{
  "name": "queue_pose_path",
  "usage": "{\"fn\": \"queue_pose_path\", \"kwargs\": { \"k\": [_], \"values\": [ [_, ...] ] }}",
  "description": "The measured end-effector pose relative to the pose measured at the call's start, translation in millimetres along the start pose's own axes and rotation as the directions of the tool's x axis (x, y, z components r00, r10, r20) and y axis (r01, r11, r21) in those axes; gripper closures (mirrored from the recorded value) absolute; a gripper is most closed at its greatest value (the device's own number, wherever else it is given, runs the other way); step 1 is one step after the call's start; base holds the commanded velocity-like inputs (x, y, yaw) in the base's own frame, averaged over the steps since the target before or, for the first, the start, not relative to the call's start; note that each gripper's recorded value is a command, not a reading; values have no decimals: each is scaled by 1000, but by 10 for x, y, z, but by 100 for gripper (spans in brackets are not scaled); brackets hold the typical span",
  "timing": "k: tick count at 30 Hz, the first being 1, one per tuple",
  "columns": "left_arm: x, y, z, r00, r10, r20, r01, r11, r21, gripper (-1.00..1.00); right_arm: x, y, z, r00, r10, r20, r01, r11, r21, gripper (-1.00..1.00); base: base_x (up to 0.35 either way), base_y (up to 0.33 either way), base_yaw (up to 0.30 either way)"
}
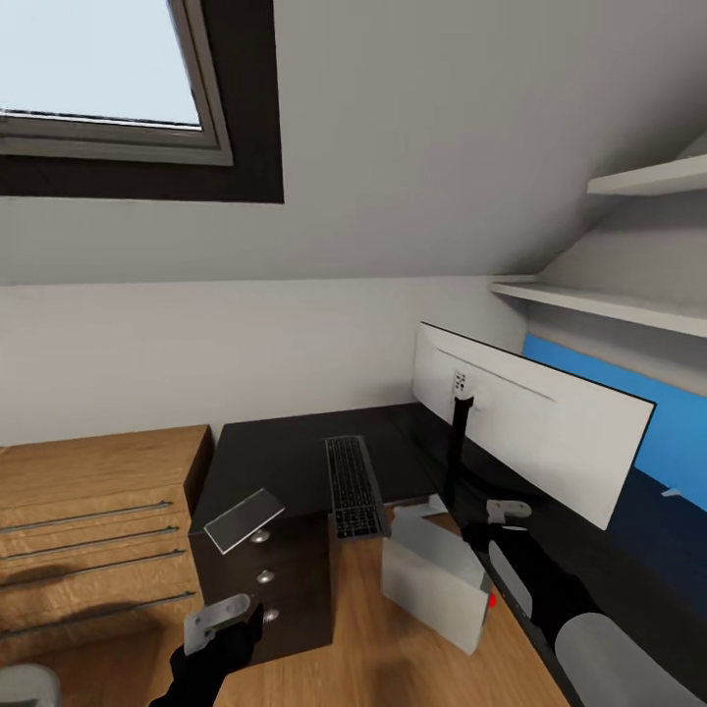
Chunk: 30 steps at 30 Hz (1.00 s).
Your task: In the bedroom, organize the workspace by keeping the computer under the desk, ensuring the monitor is on the desk, placing the keyboard on the desk next to the monitor, placing the mouse on the desk next to the keyboard, moving the folder from the swivel chair onto the desk next to the mouse, stacking the notebook on top of the folder with the pen on top of the notebook, and positioning the swivel chair next to the desk.
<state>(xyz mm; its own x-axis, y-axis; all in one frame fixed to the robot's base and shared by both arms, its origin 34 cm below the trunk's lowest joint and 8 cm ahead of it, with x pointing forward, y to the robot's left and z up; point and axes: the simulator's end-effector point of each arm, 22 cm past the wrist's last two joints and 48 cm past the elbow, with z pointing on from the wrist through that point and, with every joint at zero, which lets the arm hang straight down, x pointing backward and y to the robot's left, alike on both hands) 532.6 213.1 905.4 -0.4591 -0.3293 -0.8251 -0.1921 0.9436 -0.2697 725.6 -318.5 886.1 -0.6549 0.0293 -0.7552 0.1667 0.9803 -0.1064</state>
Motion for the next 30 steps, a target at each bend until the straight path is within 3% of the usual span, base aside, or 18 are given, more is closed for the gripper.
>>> {"fn": "queue_pose_path", "kwargs": {
  "k": [30],
  "values": [
    [12,19,-5,1000,2,2,-2,1000,-3,-100,-51,26,-55,1000,-10,16,10,1000,-5,100,0,0,260]
  ]
}}
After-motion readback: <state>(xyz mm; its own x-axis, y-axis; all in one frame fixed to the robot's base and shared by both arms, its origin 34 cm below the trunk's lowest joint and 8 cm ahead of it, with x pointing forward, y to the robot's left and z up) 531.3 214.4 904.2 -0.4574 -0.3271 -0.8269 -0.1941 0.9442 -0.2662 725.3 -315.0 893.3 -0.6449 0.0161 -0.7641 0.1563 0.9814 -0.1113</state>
